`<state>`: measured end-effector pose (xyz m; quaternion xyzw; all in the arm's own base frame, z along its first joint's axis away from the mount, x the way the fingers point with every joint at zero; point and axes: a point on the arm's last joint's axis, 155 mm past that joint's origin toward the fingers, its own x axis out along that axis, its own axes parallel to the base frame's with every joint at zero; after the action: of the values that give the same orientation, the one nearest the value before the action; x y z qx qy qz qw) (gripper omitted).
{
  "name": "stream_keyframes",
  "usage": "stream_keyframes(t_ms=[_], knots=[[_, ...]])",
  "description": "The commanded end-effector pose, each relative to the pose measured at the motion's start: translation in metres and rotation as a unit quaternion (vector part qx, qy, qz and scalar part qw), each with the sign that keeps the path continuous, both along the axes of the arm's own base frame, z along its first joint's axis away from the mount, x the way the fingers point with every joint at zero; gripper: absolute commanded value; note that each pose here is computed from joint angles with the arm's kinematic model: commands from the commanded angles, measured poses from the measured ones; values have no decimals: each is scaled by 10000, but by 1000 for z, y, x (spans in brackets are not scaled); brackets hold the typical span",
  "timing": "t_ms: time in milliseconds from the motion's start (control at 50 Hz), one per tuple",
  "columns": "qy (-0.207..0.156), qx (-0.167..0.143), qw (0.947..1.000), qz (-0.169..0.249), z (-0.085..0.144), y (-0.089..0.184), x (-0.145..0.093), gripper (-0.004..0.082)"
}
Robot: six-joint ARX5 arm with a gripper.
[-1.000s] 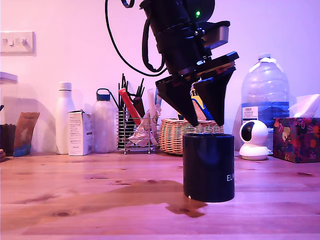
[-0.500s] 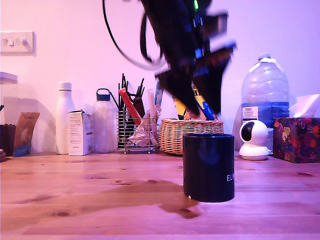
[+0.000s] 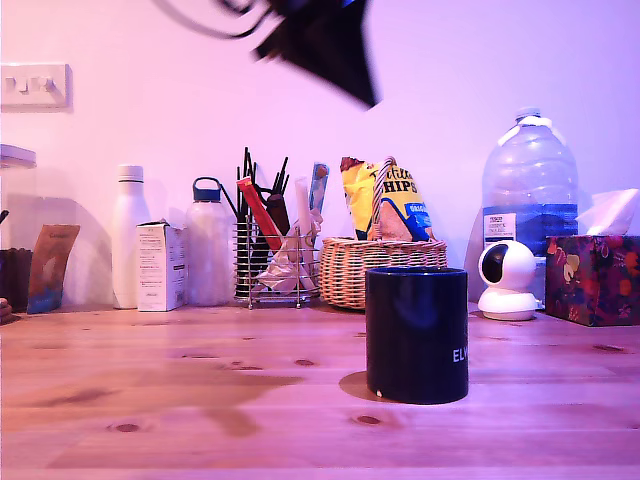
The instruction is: Pick up the coffee capsules from the table one by one and drop them inside the nearest coffee cup
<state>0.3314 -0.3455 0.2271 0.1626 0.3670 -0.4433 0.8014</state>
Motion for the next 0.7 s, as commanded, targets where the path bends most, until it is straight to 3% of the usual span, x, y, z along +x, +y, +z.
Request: stream_keyframes(t_ms=[0, 280, 680], knots=[[-26, -29, 10000, 50, -3, 11, -3, -20], [-39, -238, 9973, 701, -16, 67, -5, -20], [-117, -449, 9896, 1359, -17, 137, -39, -20]])
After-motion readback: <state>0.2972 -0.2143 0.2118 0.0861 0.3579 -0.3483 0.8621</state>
